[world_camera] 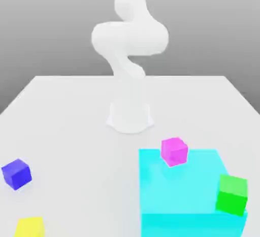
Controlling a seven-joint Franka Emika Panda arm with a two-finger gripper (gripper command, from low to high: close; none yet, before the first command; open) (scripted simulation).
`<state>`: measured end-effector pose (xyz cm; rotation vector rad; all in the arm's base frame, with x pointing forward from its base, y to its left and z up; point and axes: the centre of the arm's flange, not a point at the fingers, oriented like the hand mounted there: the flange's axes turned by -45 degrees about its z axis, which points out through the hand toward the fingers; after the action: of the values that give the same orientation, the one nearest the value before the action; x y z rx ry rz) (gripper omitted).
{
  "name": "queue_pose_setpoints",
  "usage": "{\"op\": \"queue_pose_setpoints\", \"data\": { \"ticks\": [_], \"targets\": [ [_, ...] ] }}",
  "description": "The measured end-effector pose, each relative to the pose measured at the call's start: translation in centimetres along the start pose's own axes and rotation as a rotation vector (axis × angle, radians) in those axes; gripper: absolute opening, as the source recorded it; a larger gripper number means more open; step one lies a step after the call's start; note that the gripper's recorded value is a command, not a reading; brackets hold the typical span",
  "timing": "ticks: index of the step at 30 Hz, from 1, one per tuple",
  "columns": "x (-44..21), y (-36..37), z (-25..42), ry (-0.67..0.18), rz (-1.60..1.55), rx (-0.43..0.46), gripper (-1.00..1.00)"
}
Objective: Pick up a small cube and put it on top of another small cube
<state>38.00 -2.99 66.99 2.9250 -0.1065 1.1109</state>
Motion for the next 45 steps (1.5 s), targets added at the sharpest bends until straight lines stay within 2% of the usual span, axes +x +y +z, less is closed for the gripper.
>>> {"op": "queue_pose_setpoints", "data": {
  "ticks": [5, 11, 19, 24, 29, 30, 38, 42, 45],
  "targets": [
    [-2.3, 6.8, 10.3, -0.150, 0.099, -0.069, 0.00],
    [-8.7, 15.4, 20.1, -0.323, 0.231, -0.136, 0.00],
    [-23.1, 26.4, 28.6, -0.547, 0.444, -0.211, 0.00],
    [-33.1, 29.9, 31.8, -0.679, 0.551, -0.228, 0.00],
    [-38.0, 30.4, 35.9, -0.699, 0.566, -0.230, 0.00],
    [-38.6, 30.3, 36.5, -0.700, 0.567, -0.231, -1.00],
    [-38.0, 30.4, 35.9, -0.700, 0.567, -0.230, -1.00],
    [-35.1, 30.3, 32.7, -0.699, 0.566, -0.229, -1.00],
    [-29.5, 25.2, 34.5, -0.706, 0.449, -0.169, -1.00]
  ]
}}
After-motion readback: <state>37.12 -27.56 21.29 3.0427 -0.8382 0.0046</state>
